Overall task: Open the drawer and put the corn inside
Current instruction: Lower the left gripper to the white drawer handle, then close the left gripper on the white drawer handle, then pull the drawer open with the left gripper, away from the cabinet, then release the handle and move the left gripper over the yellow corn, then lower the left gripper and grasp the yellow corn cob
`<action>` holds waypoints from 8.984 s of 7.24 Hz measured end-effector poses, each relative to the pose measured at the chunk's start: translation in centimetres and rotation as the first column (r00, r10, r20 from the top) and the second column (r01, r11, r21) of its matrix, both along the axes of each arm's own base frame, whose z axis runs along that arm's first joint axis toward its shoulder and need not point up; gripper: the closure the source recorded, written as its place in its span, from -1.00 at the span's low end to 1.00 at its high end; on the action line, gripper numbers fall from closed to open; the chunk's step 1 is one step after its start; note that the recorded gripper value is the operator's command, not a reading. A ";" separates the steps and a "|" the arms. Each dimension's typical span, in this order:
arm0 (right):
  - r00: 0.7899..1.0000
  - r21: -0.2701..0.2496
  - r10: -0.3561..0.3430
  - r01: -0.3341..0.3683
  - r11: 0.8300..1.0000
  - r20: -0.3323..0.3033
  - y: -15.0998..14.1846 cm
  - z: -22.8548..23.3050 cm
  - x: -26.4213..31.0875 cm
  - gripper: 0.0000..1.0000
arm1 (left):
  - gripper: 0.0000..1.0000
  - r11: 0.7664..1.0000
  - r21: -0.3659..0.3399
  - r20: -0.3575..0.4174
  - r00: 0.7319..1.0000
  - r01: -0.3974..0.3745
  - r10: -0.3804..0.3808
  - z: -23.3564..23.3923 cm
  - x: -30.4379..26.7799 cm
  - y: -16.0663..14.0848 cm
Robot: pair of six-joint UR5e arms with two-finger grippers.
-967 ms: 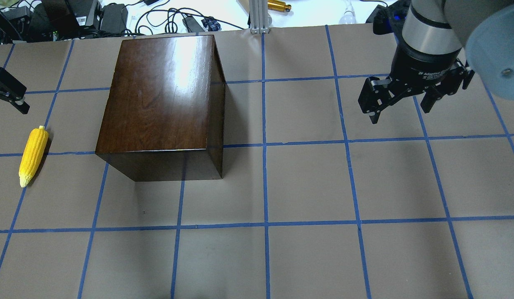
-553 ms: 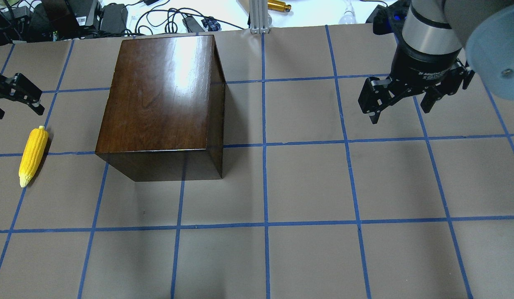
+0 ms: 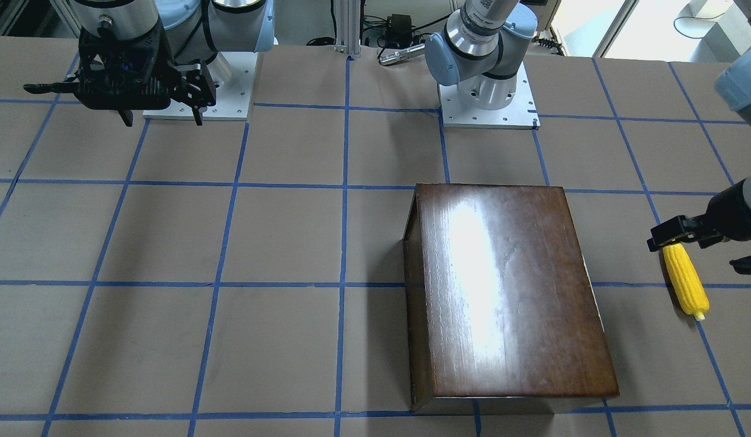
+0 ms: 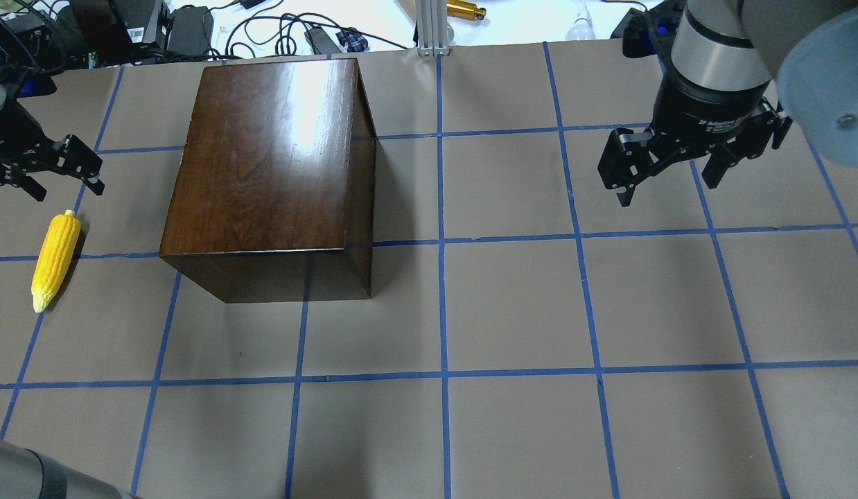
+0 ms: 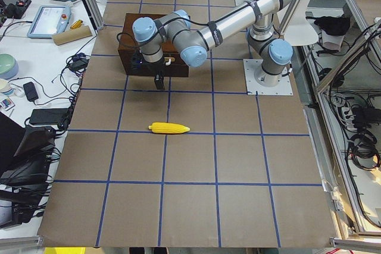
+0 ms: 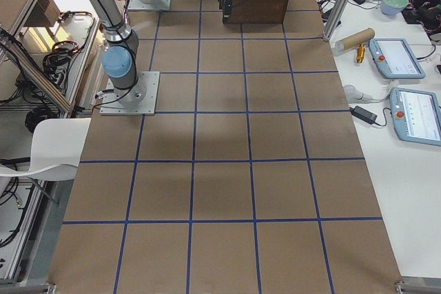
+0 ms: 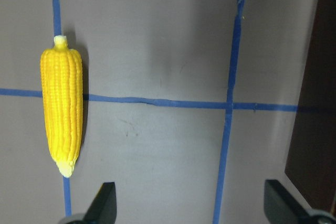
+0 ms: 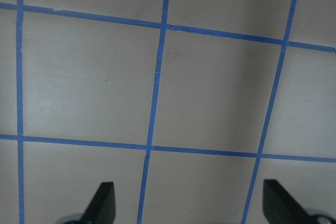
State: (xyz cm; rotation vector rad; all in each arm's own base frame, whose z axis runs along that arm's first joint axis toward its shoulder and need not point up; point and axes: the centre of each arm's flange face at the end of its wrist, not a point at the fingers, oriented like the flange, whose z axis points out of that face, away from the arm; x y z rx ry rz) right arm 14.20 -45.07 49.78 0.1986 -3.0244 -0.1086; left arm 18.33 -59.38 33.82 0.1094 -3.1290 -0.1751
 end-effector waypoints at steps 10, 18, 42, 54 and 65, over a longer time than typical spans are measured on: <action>1.000 0.000 0.000 0.000 1.000 0.000 0.0 0.0 0.0 -1.00 | -1.00 0.987 -0.156 -0.375 0.921 0.048 -0.104 -4.0 -5.3 -3.6; 1.000 0.000 0.000 0.000 1.000 0.000 0.0 0.0 0.0 -1.00 | -1.00 0.994 -0.102 -0.400 0.913 0.041 -0.079 -7.8 -5.0 -4.4; 1.000 -0.001 0.000 0.000 1.000 0.000 0.0 0.0 0.0 -1.00 | -1.00 0.977 -0.193 -0.354 0.935 -0.093 0.019 -4.5 9.6 0.3; 1.000 0.000 -0.001 0.001 1.000 0.000 0.0 0.0 0.0 -1.00 | -1.00 0.997 0.000 -0.004 0.997 0.075 -0.075 -14.8 14.9 0.8; 1.000 0.000 0.000 0.000 1.000 0.000 0.0 0.0 0.0 -1.00 | 1.00 0.993 0.021 0.003 0.993 0.115 -0.116 -17.2 15.3 0.6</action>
